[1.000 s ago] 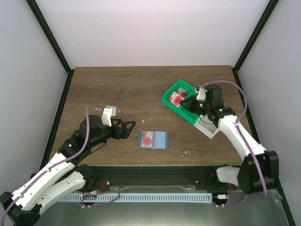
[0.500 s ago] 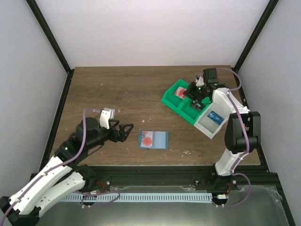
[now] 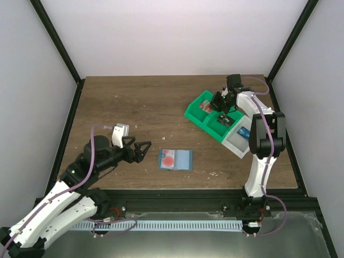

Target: Take the credit cards out of the card holder

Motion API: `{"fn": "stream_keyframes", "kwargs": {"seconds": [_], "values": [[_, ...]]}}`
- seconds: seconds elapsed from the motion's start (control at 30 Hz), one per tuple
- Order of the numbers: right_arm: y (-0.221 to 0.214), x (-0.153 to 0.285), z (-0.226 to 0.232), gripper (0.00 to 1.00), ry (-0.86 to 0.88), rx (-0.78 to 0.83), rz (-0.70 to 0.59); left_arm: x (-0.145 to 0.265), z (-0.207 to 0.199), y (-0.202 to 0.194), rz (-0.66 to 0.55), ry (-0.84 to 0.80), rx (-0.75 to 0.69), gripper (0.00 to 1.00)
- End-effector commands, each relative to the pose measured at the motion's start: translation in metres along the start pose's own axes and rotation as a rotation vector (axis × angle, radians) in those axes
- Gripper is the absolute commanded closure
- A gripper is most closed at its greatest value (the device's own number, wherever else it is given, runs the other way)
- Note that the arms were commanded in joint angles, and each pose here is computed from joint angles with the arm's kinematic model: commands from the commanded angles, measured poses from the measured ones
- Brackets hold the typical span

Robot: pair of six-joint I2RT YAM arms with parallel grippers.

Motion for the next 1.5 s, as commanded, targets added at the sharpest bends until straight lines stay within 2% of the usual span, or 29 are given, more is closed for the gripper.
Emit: {"fn": "stream_keyframes", "kwargs": {"seconds": [0.0, 0.73, 1.47], "values": [[0.010, 0.000, 0.000, 0.99, -0.020, -0.033, -0.008, 0.002, -0.001, 0.000, -0.004, -0.010, -0.019, 0.00], [0.036, -0.010, -0.009, 0.99, 0.022, -0.050, -0.010, 0.002, -0.002, -0.001, -0.001, -0.017, -0.020, 0.00], [0.043, -0.025, -0.033, 0.99, -0.046, -0.099, -0.046, 0.002, -0.001, 0.000, -0.003, -0.011, -0.011, 0.00]]}}
Point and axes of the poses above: each gripper's point midway between its finger pads, its own x axis back along the fingers, its own z axis along the line the jaws close on, y = z × x, the point moved 2 cm from there along x, back along the fingers, and after that the axes turned 11 degrees about -x, right-handed, at the moved point
